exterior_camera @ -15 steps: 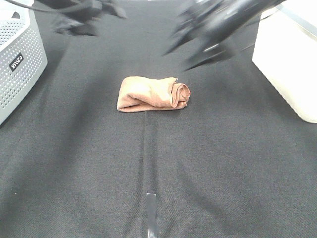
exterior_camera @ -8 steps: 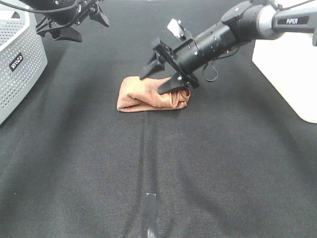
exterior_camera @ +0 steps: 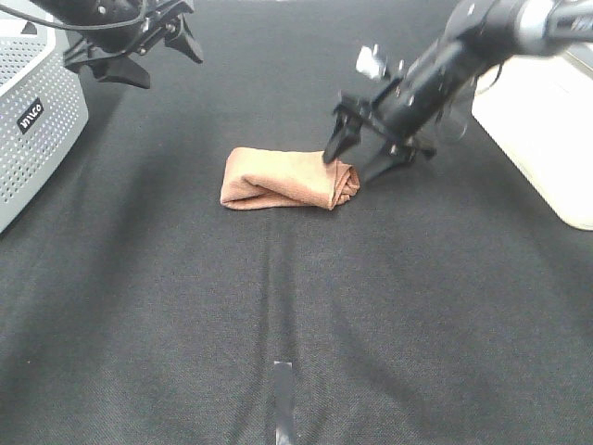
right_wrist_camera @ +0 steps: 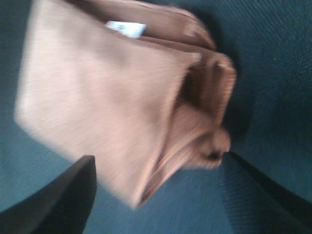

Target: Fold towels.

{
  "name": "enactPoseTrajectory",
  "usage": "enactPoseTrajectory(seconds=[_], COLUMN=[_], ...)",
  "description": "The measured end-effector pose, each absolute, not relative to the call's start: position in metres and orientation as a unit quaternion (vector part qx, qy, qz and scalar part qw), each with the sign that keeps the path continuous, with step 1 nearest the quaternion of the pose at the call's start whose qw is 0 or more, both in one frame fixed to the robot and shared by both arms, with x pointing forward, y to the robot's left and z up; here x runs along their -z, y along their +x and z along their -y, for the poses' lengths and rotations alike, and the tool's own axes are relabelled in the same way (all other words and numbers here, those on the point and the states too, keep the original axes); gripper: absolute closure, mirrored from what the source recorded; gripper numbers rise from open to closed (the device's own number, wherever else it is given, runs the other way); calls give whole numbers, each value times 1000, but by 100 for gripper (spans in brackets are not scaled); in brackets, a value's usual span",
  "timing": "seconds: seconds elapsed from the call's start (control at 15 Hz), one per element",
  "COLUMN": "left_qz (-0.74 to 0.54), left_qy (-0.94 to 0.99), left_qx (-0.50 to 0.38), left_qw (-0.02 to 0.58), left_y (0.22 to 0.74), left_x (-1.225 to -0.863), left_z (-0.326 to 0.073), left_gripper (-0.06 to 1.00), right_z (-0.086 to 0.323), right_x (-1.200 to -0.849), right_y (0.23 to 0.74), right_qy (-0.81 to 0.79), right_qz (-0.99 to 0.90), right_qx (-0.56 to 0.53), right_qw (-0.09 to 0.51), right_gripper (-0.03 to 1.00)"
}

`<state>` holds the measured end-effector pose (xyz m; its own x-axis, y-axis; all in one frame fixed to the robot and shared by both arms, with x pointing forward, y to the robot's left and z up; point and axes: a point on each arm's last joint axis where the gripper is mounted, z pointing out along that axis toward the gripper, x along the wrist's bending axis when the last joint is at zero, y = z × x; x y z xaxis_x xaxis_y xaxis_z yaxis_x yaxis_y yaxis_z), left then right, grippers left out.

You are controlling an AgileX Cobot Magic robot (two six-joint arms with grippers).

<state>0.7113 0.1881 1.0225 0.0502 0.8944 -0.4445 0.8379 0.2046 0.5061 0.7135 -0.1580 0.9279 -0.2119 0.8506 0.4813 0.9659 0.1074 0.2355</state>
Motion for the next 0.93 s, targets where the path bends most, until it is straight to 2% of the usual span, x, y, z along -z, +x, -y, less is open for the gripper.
enactPoseTrajectory(seconds=[0.27, 0.33, 0.53, 0.73, 0.93], left_qz=[-658, -658, -641, -627, -621], left_qy=[691, 691, 714, 721, 723], left_qx=[-49, -49, -73, -123, -149], left_qw=[295, 295, 272, 268, 265], left_y=[679, 679, 644, 590, 508], left_x=[-1064, -1064, -1110, -1153, -1172], left_z=[-198, -198, -208, -225, -244], left_gripper=[19, 19, 19, 19, 19], right_z=[166, 166, 174, 188, 206], right_x=[-999, -999, -1044, -1095, -1129], right_y=[689, 689, 674, 641, 582], right_qy=[-592, -592, -589, -589, -587], right_qz=[765, 765, 770, 769, 773], right_qx=[235, 235, 239, 247, 239], right_qw=[98, 98, 54, -1, -38], right_gripper=[29, 29, 29, 29, 29])
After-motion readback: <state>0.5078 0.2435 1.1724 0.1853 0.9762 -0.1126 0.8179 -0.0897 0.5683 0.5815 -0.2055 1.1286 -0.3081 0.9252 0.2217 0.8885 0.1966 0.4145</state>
